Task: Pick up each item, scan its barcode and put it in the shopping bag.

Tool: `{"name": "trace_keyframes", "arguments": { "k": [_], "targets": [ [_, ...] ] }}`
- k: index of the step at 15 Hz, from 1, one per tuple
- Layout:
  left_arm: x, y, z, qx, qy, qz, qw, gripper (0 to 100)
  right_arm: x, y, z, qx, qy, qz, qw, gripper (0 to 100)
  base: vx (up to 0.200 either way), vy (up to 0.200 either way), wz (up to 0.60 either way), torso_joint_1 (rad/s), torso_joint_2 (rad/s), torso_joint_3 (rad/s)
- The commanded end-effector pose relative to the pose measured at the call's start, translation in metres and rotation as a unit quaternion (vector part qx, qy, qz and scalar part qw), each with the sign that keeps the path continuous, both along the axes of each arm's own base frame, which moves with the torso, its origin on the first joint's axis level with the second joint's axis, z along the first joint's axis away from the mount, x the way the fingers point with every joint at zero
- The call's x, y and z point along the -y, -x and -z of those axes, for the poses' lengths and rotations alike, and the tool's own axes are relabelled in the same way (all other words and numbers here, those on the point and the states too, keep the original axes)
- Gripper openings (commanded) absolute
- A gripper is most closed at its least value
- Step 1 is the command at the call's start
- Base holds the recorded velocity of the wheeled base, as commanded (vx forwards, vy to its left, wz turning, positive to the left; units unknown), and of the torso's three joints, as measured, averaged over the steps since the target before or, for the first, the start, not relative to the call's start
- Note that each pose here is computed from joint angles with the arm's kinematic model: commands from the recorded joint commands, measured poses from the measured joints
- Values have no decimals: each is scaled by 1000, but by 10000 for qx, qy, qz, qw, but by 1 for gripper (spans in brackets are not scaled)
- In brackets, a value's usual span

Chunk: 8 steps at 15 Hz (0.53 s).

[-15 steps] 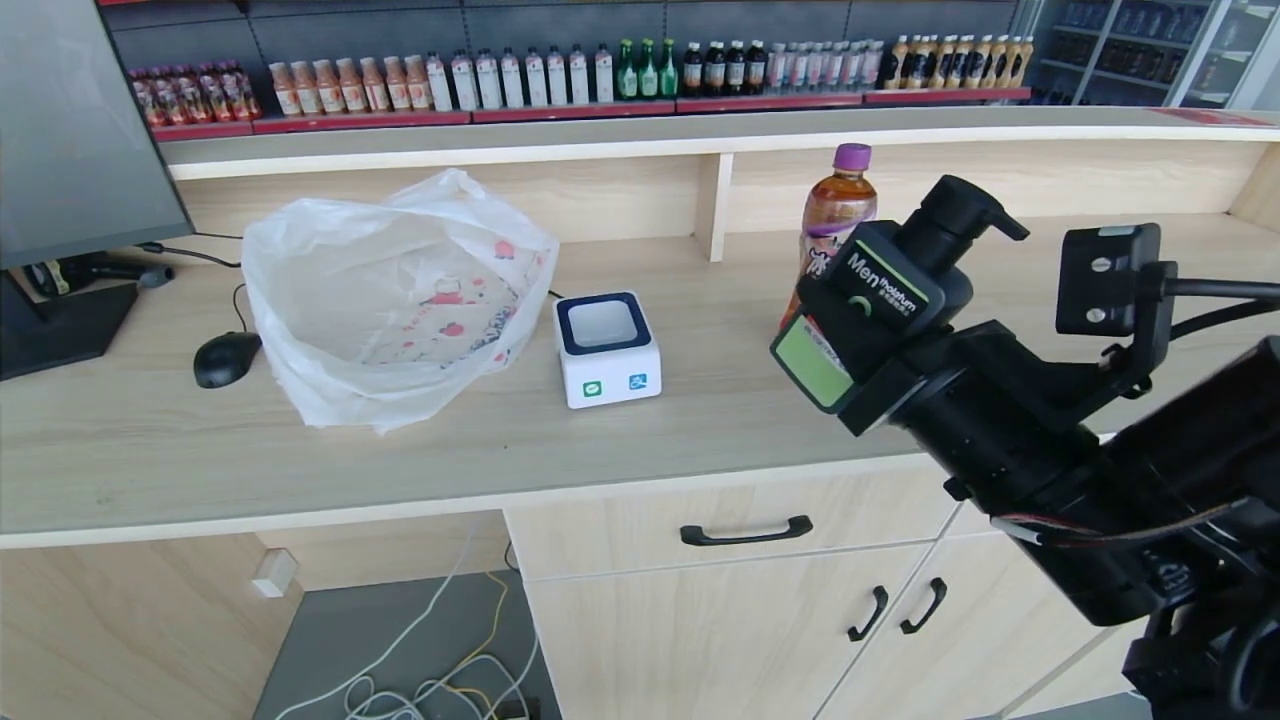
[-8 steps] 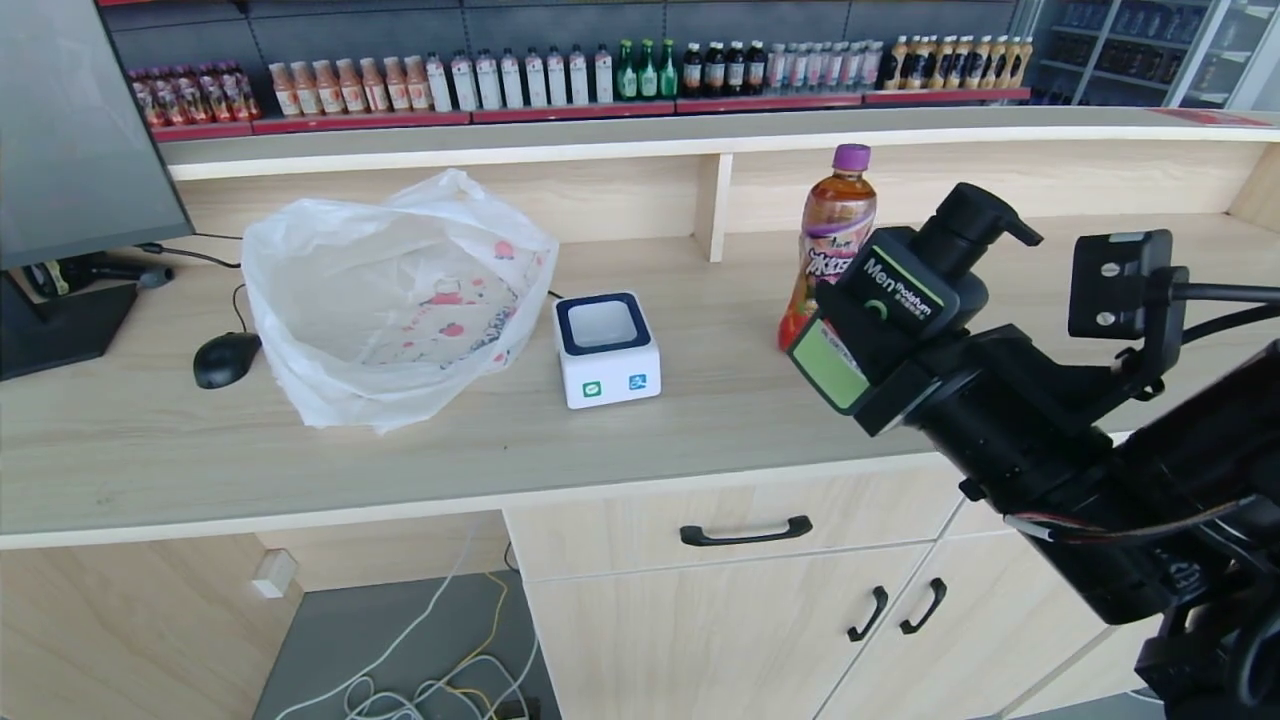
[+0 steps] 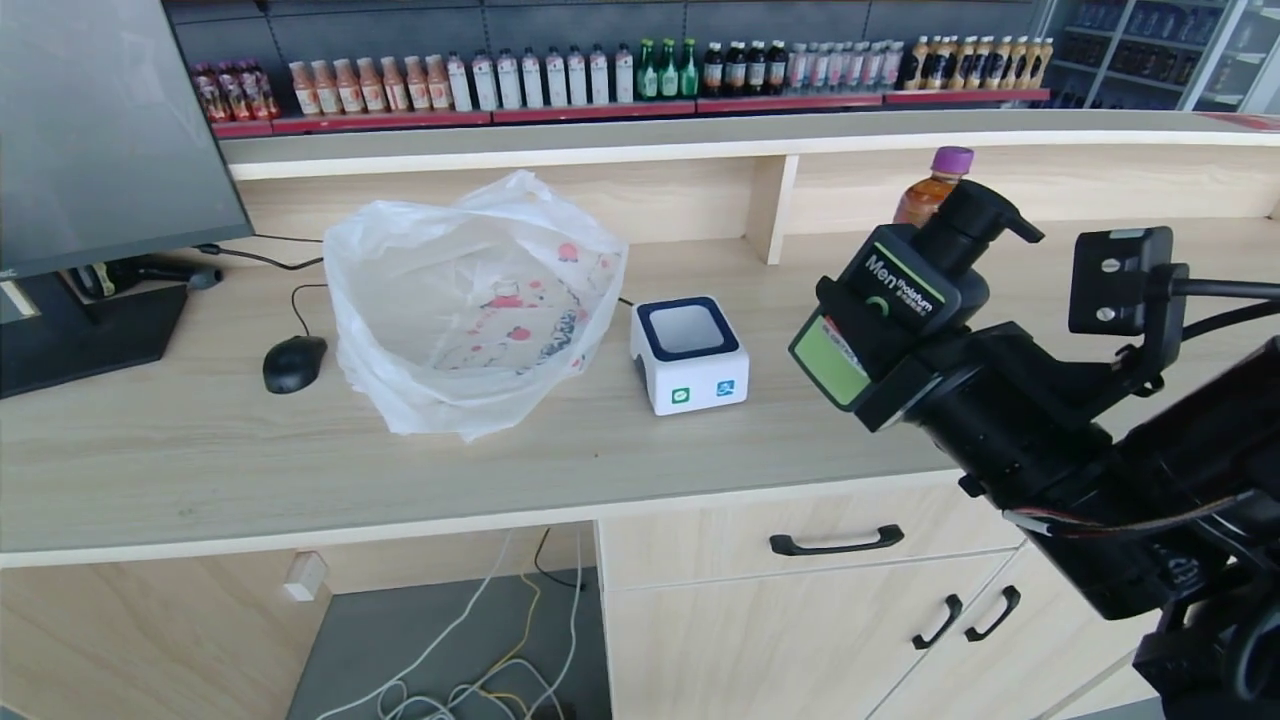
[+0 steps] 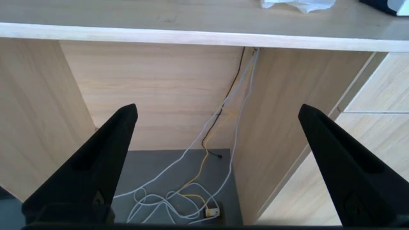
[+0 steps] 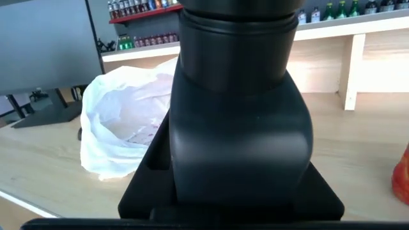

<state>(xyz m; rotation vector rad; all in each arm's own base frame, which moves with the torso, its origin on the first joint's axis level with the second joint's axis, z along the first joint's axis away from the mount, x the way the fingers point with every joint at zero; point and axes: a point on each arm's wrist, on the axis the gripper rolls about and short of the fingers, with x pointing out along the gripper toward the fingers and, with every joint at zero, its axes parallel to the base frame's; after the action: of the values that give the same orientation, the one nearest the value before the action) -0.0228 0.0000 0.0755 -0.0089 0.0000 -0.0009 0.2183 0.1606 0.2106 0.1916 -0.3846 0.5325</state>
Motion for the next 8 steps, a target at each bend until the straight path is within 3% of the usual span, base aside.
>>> {"name": "trace_keyframes", "arguments": {
  "k": [1,8],
  "targets": [
    [0,0,0,0,-14,-4,10000,100,0,0,0,6,-4,-4,10000,0,0,200,0,2,7,7],
    [0,0,0,0,-22,3,10000,100,-3,-4,0,-4,-54,-50,10000,0,0,0,0,0,0,0]
  ]
}}
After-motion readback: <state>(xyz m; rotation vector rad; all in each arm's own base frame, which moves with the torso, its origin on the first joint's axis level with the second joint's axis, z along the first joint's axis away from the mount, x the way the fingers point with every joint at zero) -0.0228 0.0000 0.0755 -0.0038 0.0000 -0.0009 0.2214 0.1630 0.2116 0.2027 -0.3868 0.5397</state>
